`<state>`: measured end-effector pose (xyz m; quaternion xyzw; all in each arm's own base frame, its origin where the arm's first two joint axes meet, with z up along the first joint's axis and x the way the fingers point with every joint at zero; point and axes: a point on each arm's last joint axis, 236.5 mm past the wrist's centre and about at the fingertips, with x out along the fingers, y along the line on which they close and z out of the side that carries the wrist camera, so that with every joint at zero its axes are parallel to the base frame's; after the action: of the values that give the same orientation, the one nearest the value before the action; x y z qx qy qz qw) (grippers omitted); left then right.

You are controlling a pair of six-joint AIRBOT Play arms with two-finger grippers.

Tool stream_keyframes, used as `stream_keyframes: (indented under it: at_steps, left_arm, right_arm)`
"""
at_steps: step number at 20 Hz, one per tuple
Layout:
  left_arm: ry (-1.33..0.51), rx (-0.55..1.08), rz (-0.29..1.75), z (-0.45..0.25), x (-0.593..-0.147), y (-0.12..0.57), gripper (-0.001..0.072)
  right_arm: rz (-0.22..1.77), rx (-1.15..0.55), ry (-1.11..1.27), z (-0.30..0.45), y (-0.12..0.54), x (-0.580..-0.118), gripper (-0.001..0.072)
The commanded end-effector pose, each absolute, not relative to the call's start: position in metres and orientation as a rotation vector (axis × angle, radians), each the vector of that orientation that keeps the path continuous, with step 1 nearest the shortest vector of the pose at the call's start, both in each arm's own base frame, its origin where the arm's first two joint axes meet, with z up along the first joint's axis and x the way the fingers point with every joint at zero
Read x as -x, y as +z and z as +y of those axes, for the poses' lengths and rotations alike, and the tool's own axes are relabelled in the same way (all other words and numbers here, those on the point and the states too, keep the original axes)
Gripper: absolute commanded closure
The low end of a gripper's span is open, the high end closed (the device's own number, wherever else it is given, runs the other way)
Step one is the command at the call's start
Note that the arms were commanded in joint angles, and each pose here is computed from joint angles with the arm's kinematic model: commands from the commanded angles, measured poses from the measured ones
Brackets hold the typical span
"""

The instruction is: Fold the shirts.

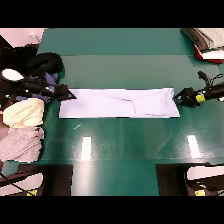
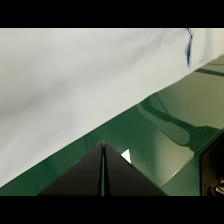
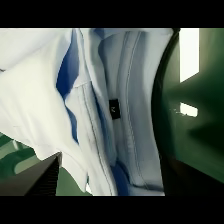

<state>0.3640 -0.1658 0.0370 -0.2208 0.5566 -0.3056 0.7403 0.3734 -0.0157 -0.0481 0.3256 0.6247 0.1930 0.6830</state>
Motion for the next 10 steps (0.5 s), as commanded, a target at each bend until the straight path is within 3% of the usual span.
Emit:
stream_keyframes:
  at_steps: [1, 5, 6, 8, 10]
  left_arm:
    - [-0.726, 0.439, 1.234, -0.209, -0.352, 0.036, 0.0684]
    - [-0.738, 0.432, 1.231, -0.234, -0.347, 0.037, 0.0684]
    - [-0.746, 0.425, 1.228, -0.239, -0.345, 0.037, 0.0684]
    - [-0.761, 0.403, 1.229, -0.247, -0.341, 0.036, 0.0684]
    - [-0.76, 0.372, 1.249, -0.252, -0.334, 0.031, 0.0684]
  right_arm:
    - [1.372, -0.782, 0.546, 0.001, -0.06, -0.379, 0.0018]
    - [1.397, -0.778, 0.606, 0.024, -0.069, -0.38, 0.0028]
    - [1.402, -0.761, 0.614, 0.03, -0.069, -0.381, 0.0071]
    - [1.404, -0.738, 0.618, 0.038, -0.072, -0.383, 0.0196]
    - [1.402, -0.731, 0.614, 0.039, -0.073, -0.385, 0.0407]
